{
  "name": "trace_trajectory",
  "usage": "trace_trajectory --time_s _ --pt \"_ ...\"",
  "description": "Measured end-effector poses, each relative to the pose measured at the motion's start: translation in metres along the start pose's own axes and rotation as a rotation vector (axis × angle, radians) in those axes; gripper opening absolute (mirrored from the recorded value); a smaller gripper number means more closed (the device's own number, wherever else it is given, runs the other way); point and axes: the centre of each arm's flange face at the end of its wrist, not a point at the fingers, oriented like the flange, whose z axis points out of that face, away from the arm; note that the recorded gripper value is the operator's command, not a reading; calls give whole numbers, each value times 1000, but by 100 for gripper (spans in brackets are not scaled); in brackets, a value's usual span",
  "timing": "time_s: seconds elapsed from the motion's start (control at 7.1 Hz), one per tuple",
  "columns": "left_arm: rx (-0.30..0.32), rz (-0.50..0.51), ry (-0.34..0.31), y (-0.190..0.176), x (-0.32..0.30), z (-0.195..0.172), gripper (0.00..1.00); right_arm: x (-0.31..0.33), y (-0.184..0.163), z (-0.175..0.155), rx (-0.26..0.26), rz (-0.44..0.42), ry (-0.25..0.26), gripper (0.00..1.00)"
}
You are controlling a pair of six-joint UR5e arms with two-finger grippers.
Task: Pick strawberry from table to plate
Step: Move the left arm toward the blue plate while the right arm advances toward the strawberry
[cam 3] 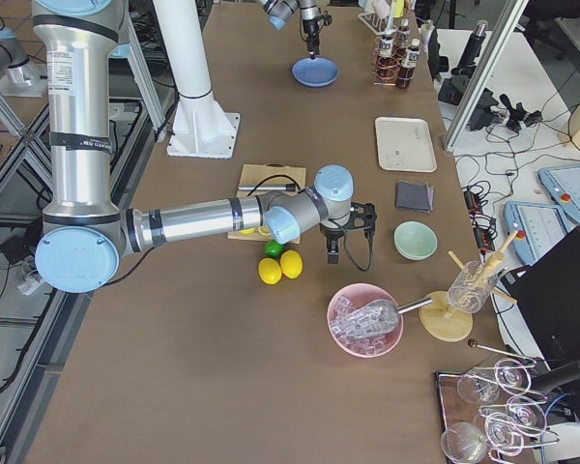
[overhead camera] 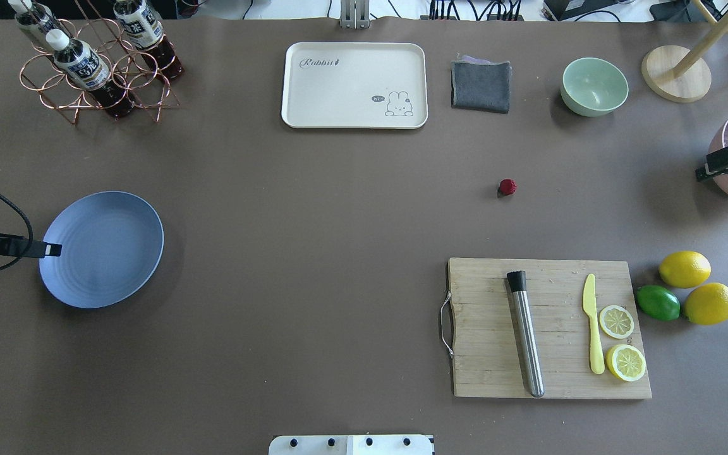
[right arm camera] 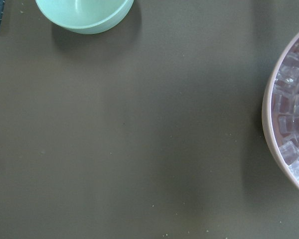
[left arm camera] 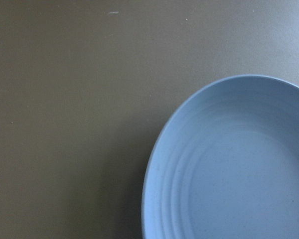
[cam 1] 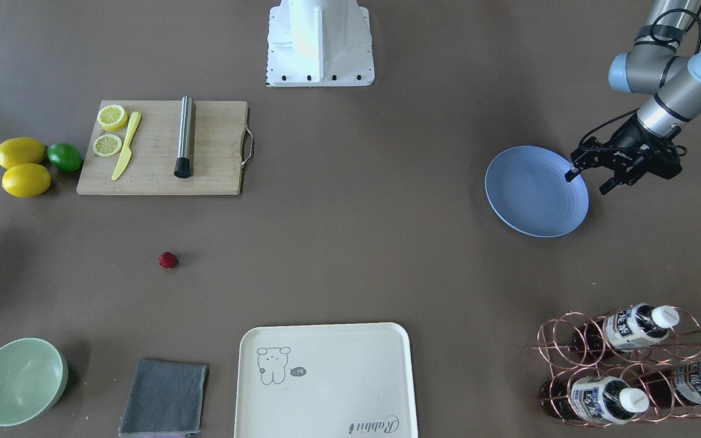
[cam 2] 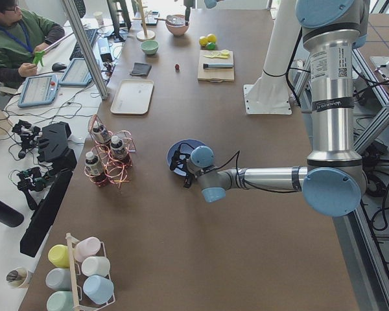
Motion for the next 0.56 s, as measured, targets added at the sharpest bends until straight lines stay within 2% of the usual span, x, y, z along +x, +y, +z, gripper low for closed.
trace_trajectory --time_s 0.28,0.42,0.56 --pt "6 4 3 5 -9 3 47 -6 -3 0 3 4 -3 100" --pt "9 6 7 6 -11 4 28 -8 -4 0 4 8 -4 100" --pt "11 5 8 6 -12 4 0 -11 -4 1 2 8 -5 100"
